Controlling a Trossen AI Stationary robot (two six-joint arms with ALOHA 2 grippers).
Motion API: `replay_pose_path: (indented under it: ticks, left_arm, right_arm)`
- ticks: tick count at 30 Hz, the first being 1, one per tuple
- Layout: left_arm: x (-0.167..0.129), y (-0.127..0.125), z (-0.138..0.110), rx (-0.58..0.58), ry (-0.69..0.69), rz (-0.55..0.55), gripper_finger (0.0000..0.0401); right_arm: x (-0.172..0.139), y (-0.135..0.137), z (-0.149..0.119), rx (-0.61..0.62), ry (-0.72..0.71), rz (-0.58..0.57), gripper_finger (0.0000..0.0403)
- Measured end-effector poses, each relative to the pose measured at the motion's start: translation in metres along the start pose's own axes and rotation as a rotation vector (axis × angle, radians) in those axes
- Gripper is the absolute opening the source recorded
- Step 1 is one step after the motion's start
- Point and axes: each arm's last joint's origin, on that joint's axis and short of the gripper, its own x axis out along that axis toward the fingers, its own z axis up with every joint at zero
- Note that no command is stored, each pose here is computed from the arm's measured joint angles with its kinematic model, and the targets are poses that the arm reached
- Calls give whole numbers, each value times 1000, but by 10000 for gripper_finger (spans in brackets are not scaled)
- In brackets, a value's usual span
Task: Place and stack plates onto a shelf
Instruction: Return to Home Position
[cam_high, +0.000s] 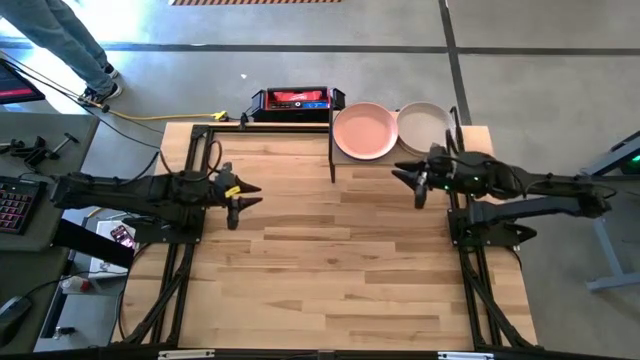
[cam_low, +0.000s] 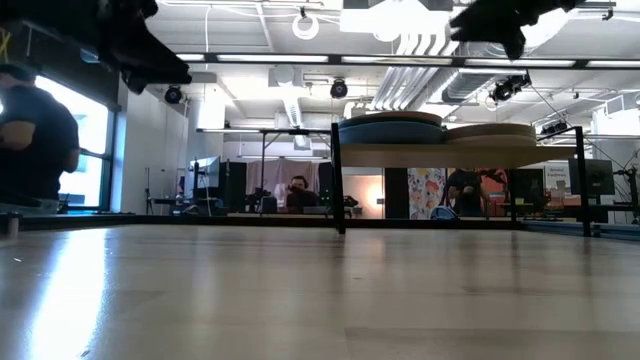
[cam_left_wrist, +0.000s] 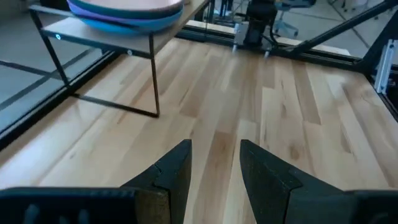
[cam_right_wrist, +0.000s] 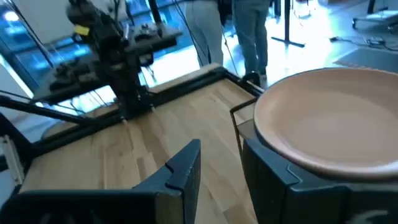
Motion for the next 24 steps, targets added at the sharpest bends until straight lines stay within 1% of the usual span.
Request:
replay_pose_path:
  ticks: [4, 8, 13, 18, 20, 24]
  left_arm:
    - [7, 1, -22, -13, -1, -31, 126]
    - [14, 3, -41, -84, 20, -35, 126]
    - [19, 4, -54, -106, 7, -47, 126]
    - [20, 3, -53, -32, -28, -54, 126]
    - [20, 3, -52, 11, -40, -55, 126]
    - [20, 3, -52, 104, -44, -53, 126]
  right_arm:
    - [-13, -13, -31, 15, -54, 51, 103]
    - [-26, -26, -62, 31, -97, 96, 103]
    - [-33, -38, -98, 34, -143, 111, 103]
    - [-32, -46, -125, 41, -176, 123, 103]
    - [-29, -46, -131, 37, -167, 128, 103]
    - [-25, -45, -137, -29, -122, 184, 103]
